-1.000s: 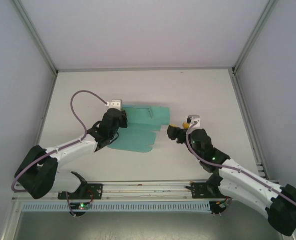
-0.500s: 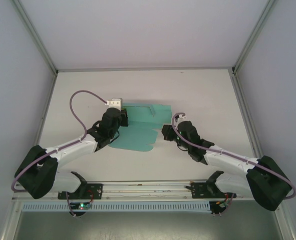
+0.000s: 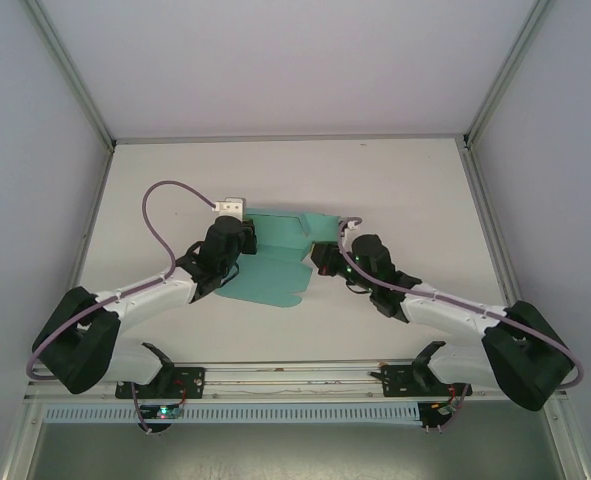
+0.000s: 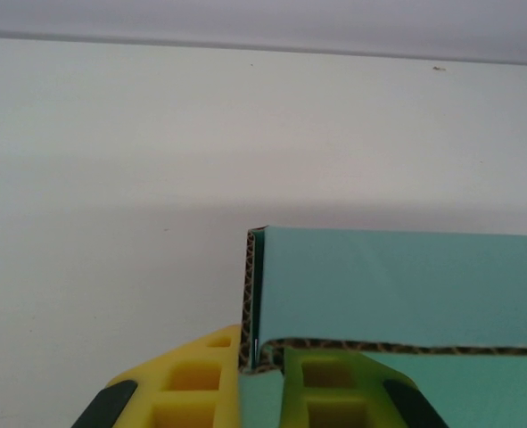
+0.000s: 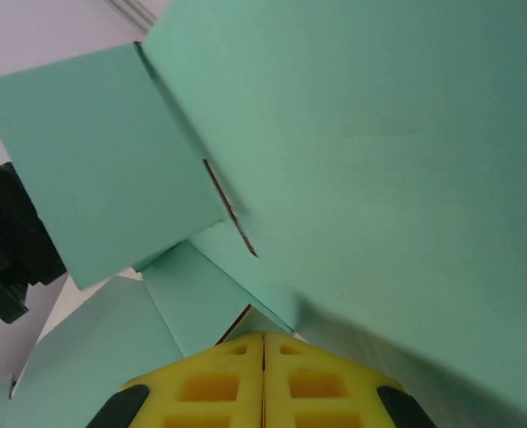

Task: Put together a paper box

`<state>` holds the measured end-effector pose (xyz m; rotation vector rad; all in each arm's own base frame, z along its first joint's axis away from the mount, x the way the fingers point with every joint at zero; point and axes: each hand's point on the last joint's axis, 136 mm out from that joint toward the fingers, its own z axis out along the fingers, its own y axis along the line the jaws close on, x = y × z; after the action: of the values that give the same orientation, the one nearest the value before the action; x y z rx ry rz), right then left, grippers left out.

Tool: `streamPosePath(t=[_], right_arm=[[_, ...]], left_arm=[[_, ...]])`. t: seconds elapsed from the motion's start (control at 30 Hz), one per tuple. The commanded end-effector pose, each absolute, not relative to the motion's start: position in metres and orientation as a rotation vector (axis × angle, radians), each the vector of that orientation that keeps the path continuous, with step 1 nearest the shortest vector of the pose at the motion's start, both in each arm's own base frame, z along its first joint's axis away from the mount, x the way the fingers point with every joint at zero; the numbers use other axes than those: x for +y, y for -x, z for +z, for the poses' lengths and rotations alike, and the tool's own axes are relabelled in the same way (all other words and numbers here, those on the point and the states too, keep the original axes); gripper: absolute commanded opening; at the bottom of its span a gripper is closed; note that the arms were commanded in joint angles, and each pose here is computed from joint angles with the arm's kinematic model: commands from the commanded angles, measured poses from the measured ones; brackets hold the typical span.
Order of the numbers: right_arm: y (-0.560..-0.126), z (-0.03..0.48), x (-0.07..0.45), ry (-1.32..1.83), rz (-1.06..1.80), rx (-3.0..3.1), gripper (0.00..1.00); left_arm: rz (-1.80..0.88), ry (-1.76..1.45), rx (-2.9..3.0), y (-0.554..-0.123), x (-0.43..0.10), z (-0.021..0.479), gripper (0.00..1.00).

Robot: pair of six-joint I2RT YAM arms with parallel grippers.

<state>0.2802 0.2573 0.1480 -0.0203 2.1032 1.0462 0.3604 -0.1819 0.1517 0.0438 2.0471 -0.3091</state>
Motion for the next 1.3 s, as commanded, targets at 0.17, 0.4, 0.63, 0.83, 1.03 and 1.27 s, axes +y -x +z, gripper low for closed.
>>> streamPosePath(t=[0.17, 0.4, 0.63, 0.83, 1.03, 1.27], right_arm=[[-0.296, 0.159, 0.296, 0.125, 1.074, 2.064, 0.11], [-0.307, 0.136, 0.293, 0.114, 0.834, 2.107, 0.13], [-0.306, 0.126, 0.293, 0.186, 0.74, 2.174, 0.15], [-0.297, 0.146, 0.256, 0.175, 0.644, 2.165, 0.2], [-0.278, 0.171, 0.193, 0.133, 0.548, 2.12, 0.39], [-0.281, 0.185, 0.123, -0.024, 0.462, 2.048, 0.54]], left_arm=[[-0.383, 0.012, 2.021, -0.366, -0.191, 0.165, 0.0], [-0.405, 0.046, 2.025, -0.368, -0.192, 0.163, 0.0], [-0.381, 0.005, 2.023, -0.364, -0.191, 0.163, 0.0], [-0.324, -0.034, 2.016, -0.358, -0.182, 0.165, 0.0], [-0.317, -0.063, 2.005, -0.351, -0.178, 0.167, 0.0], [-0.369, -0.105, 1.998, -0.346, -0.185, 0.172, 0.0]])
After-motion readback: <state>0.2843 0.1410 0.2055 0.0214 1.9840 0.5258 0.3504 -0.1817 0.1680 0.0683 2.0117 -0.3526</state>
